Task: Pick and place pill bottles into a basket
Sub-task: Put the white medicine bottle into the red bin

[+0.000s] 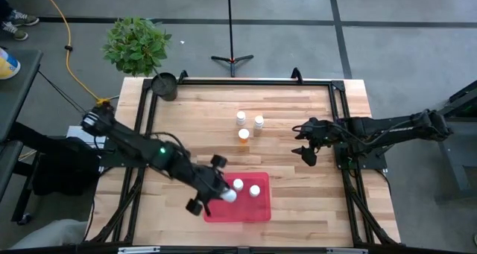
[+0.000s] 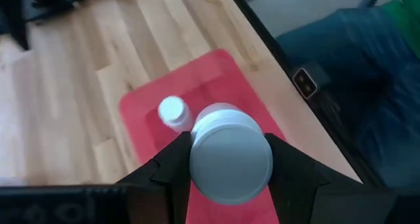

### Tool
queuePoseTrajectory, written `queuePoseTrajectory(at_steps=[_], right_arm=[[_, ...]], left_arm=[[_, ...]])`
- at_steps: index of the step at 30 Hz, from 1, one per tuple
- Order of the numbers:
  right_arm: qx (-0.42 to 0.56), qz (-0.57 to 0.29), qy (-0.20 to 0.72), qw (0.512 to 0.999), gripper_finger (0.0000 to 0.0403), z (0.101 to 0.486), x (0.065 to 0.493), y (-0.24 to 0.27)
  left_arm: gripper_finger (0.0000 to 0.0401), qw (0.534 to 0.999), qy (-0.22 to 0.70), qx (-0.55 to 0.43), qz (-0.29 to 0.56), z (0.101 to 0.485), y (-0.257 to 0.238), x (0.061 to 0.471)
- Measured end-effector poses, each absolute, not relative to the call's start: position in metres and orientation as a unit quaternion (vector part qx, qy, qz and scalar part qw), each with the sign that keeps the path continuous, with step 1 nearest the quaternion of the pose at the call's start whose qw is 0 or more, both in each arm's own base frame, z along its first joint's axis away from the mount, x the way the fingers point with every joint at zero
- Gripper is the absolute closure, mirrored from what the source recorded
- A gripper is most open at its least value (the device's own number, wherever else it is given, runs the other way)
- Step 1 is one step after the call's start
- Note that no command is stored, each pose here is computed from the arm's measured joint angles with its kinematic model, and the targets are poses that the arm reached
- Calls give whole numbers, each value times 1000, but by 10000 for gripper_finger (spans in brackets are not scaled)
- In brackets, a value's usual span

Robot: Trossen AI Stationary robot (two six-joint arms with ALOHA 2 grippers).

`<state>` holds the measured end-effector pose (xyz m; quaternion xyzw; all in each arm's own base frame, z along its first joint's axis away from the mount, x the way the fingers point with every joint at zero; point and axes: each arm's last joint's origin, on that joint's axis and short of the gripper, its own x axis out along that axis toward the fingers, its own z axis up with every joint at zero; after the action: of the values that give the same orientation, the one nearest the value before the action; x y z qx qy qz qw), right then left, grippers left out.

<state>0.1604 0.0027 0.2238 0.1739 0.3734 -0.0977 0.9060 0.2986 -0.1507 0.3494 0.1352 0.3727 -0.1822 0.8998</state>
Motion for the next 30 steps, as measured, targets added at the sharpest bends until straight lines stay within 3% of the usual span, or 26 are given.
queuePoseTrajectory(at_steps=[12, 22, 30], right_arm=[[174, -97, 380, 903, 116, 222, 162, 3], [176, -94, 381, 903, 116, 222, 162, 3], [176, -94, 384, 901, 116, 221, 162, 3]], left_arm=[[209, 870, 414, 152, -220, 288, -175, 343], [209, 856, 459, 120, -205, 248, -148, 378], [209, 863, 451, 89, -210, 238, -131, 394]])
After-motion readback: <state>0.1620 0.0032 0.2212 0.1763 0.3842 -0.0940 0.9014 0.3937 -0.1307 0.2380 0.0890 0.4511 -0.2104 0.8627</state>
